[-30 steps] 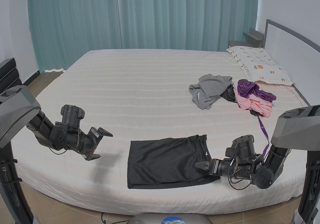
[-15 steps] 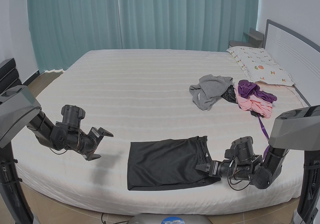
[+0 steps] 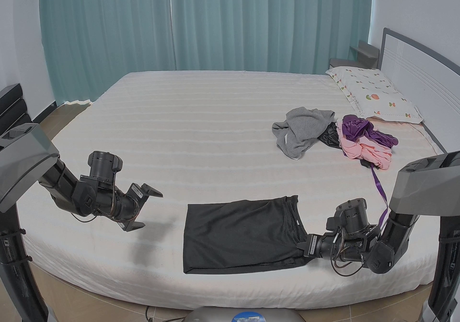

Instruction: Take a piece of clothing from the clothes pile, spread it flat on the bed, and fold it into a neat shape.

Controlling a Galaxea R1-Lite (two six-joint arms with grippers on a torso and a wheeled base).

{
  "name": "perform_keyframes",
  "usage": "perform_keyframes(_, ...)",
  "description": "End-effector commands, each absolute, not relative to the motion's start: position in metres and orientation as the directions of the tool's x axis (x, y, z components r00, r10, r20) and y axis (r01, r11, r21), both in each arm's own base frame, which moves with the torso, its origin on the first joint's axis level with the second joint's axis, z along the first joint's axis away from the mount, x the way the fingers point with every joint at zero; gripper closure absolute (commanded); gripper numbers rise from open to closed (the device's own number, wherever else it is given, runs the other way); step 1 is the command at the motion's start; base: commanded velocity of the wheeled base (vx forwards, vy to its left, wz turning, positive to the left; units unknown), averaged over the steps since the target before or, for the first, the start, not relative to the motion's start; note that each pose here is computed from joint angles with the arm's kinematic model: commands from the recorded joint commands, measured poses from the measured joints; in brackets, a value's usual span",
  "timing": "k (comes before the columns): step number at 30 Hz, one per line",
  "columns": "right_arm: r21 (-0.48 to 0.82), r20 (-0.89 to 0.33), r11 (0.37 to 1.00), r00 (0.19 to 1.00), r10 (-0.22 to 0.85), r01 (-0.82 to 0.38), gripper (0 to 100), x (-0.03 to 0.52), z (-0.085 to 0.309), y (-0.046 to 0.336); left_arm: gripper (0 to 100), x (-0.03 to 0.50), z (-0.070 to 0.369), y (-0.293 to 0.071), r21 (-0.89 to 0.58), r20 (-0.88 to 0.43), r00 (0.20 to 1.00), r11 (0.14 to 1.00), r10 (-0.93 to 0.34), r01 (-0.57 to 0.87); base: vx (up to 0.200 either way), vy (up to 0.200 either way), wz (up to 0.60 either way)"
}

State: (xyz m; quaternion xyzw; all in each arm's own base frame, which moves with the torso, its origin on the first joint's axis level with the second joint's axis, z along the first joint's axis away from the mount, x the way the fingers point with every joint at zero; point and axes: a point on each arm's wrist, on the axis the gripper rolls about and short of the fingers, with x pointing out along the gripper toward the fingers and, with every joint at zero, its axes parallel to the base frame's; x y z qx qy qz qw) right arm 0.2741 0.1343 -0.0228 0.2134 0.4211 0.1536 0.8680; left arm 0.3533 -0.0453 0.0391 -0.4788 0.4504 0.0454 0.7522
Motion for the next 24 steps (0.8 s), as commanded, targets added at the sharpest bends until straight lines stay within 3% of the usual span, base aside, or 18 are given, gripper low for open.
perform_keyframes(1, 0.501, -0.663, 0.862, 0.603, 0.443, -0.082, 100, 0.271, -0.017, 0.13, 0, 0.353, 0.038, -0.045, -0.677, -0.723, 0.588, 0.537, -0.362, -0.502, 0.0, 0.0, 0.0)
perform_keyframes(15, 0.456, -0.696, 0.887, 0.592, 0.406, -0.071, 100, 0.26, -0.02, 0.113, 0, 0.353, 0.037, -0.045, -0.675, -0.725, 0.586, 0.539, -0.361, -0.504, 0.0, 0.0, 0.0)
perform_keyframes(16, 0.456, -0.696, 0.887, 0.592, 0.406, -0.071, 0, 0.26, -0.02, 0.113, 0, 0.353, 0.037, -0.045, -0.675, -0.725, 0.586, 0.539, -0.361, -0.504, 0.0, 0.0, 0.0)
perform_keyframes(22, 0.446, -0.698, 0.892, 0.592, 0.402, -0.079, 0, 0.26, -0.02, 0.11, 0, 0.354, 0.037, -0.045, -0.676, -0.725, 0.587, 0.538, -0.361, -0.504, 0.0, 0.0, 0.0)
perform_keyframes(24, 0.467, -0.657, 0.879, 0.629, 0.415, -0.093, 0, 0.265, -0.009, 0.111, 0, 0.354, 0.037, -0.045, -0.676, -0.725, 0.587, 0.538, -0.361, -0.504, 0.0, 0.0, 0.0)
